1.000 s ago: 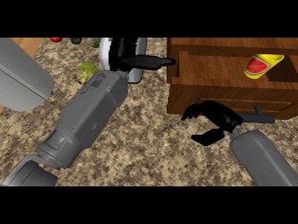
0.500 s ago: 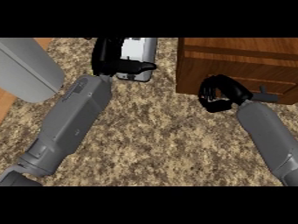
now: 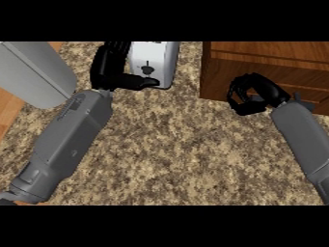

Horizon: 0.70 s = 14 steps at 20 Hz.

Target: Pick up the cup, place it into the drawer and close the drawer

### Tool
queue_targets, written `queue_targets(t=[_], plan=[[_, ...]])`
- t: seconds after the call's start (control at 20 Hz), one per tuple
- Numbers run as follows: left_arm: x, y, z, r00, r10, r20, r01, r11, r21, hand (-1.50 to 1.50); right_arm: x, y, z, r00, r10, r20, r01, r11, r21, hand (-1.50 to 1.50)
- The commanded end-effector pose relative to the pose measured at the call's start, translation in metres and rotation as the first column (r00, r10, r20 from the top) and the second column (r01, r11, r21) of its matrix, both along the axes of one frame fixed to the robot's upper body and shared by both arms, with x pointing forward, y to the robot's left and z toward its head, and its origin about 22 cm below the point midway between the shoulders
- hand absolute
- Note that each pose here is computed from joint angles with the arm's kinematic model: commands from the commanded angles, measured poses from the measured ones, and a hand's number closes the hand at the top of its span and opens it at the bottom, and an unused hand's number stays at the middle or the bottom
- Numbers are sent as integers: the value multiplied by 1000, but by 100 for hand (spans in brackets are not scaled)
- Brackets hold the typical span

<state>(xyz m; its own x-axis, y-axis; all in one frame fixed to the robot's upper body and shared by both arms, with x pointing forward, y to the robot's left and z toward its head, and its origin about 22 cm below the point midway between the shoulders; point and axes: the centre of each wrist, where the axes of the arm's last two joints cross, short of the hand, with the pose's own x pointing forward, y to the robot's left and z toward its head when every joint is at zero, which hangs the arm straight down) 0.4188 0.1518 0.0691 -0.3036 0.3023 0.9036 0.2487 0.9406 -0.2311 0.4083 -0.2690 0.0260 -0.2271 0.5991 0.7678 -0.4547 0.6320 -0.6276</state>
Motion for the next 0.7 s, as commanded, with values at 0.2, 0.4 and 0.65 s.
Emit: queue_targets(t=[0.2, 0.4, 0.65], plan=[[-7, 4, -8, 999, -43, -5, 43, 999, 6, -150, 31, -37, 84, 974, -173, 146, 172, 985, 15, 150], [-7, 7, -6, 998, -64, 8, 64, 998, -6, -150, 31, -42, 95, 974, -170, 147, 167, 985, 33, 150], [-9, 18, -10, 998, -66, -2, 66, 998, -12, -150, 28, -51, 100, 976, -167, 141, 158, 984, 77, 150]])
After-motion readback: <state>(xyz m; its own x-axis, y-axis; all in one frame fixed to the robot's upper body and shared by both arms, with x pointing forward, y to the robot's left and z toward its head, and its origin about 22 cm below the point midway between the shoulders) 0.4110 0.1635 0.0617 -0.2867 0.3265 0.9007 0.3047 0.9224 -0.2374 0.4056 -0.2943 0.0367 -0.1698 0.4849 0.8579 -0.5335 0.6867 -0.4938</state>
